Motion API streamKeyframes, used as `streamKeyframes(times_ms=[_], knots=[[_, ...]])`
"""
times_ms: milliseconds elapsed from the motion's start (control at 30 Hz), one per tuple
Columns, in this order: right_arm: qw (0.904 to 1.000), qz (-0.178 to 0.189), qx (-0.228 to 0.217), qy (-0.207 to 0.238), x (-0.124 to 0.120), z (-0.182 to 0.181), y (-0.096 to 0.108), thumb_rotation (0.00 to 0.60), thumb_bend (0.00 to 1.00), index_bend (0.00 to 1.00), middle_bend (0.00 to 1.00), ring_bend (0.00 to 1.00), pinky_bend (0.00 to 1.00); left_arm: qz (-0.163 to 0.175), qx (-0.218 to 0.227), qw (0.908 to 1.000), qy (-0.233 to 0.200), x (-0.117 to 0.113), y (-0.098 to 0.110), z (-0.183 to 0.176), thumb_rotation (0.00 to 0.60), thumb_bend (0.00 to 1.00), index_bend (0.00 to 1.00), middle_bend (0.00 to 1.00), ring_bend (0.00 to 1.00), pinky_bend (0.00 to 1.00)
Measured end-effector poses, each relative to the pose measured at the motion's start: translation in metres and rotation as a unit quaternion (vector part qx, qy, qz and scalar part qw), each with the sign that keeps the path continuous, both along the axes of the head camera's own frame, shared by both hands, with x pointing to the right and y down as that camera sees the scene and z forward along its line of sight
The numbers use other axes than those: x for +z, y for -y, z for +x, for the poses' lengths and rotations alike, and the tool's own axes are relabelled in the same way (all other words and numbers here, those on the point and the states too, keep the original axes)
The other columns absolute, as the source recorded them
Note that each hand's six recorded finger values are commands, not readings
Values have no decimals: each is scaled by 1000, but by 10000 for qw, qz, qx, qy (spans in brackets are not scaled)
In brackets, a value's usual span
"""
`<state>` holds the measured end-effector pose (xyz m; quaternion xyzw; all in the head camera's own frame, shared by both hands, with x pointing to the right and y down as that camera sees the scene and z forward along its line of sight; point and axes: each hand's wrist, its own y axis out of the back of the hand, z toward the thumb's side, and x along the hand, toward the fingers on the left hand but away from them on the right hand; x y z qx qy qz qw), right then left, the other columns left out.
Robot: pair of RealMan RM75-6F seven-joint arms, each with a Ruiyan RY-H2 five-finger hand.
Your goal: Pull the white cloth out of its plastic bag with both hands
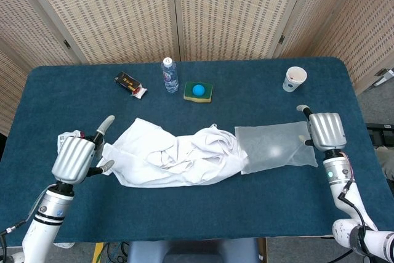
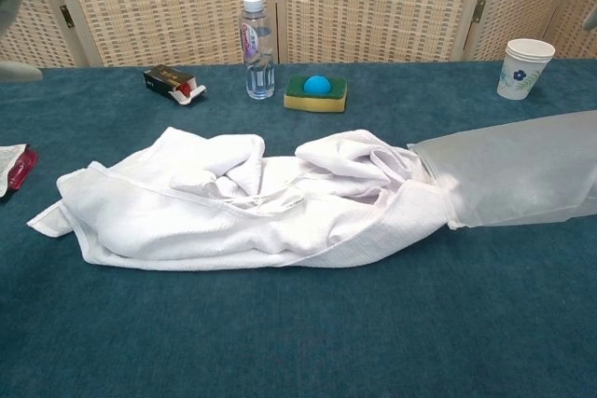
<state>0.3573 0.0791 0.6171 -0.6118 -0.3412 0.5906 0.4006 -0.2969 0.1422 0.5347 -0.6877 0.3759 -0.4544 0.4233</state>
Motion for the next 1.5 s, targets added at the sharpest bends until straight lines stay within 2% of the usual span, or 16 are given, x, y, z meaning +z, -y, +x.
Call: streamKeyframes(times_ms=[133, 333, 467, 633, 767, 1000, 1300, 1500], knots=[[9997, -17, -9, 242, -4, -8, -3, 600, 75, 278, 483, 527, 737, 104, -45, 9999, 82, -5, 2, -4, 600, 7, 77, 311, 462, 771], [9980, -44, 29, 637, -15, -15, -7, 600, 73, 278, 409, 423, 645, 244, -217, 9991, 252, -15, 4, -23, 600, 7, 152, 305, 448, 729], [9959, -94, 126, 887, -25, -12, -14, 600, 73, 278, 402, 414, 618, 227, -463, 9982, 296, -25, 4, -45, 600, 7, 178, 305, 448, 723], [9962, -57, 213, 848, -39, 6, -28, 600, 72, 278, 402, 414, 573, 226, -550, 9961, 650, -37, 1, -74, 600, 7, 183, 305, 448, 720], [9958, -20, 362, 840, -49, 22, -39, 600, 73, 278, 401, 414, 553, 184, -652, 9939, 873, -46, -8, -97, 600, 7, 188, 305, 448, 720], [9958, -86, 525, 739, -66, 47, -62, 600, 73, 278, 402, 414, 538, 162, -929, 9916, 891, -54, -28, -125, 600, 7, 201, 305, 448, 720], [9924, -342, 910, 759, -67, 70, -96, 600, 73, 278, 401, 414, 526, 199, -931, 9902, 1021, -65, -43, -146, 600, 7, 212, 305, 448, 720], [9915, -460, 957, 751, -61, 72, -101, 600, 73, 278, 401, 414, 526, 140, -884, 9903, 1064, -59, -44, -145, 600, 7, 214, 305, 448, 720]])
